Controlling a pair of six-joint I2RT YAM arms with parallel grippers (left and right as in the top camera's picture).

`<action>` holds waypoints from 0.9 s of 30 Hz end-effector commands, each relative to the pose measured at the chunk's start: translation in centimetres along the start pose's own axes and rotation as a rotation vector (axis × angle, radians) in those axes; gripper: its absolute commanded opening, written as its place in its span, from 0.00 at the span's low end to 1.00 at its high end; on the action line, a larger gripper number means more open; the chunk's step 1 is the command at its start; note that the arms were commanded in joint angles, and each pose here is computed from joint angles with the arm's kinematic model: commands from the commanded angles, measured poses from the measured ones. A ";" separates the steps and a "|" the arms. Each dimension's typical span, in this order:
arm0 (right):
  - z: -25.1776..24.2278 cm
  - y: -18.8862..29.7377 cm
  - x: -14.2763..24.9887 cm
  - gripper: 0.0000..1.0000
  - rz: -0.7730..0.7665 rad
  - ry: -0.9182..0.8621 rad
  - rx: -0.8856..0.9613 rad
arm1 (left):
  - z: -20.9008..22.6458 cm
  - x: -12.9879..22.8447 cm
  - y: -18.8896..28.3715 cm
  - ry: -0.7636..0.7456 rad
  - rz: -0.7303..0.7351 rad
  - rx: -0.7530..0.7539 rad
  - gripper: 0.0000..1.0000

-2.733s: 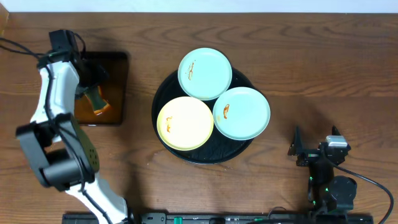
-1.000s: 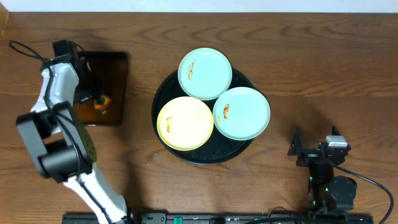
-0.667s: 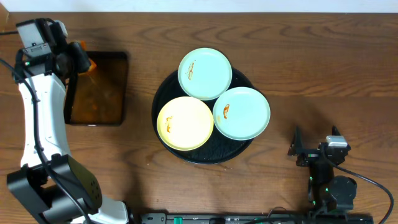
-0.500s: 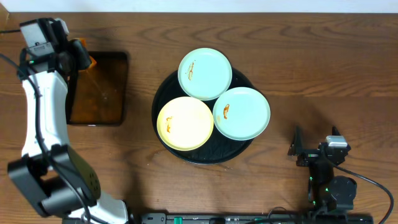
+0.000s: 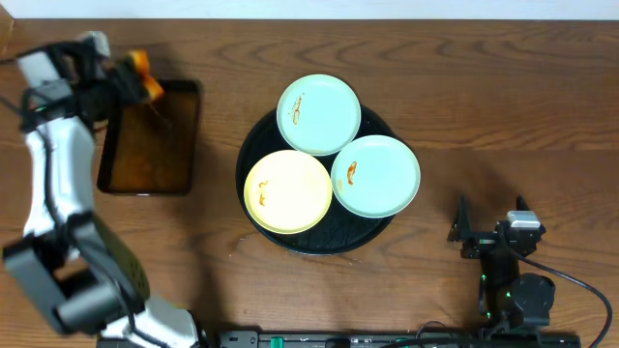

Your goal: Clean dirty plates on tray and stack at the side

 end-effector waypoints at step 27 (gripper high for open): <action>-0.3 0.0 0.1 0.99 0.004 0.011 0.014 | -1.8 -1.8 3.4 1.031 0.007 0.101 0.08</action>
Point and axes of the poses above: each gripper's point midway between its finger pads, its own y axis back along the fingers, its own z axis along the line the jaws close on, x = y × z, the point moved 1 cm from there along y, back along the fingers, and after that the axes turned 8 degrees about y, right-handed, at the moved point
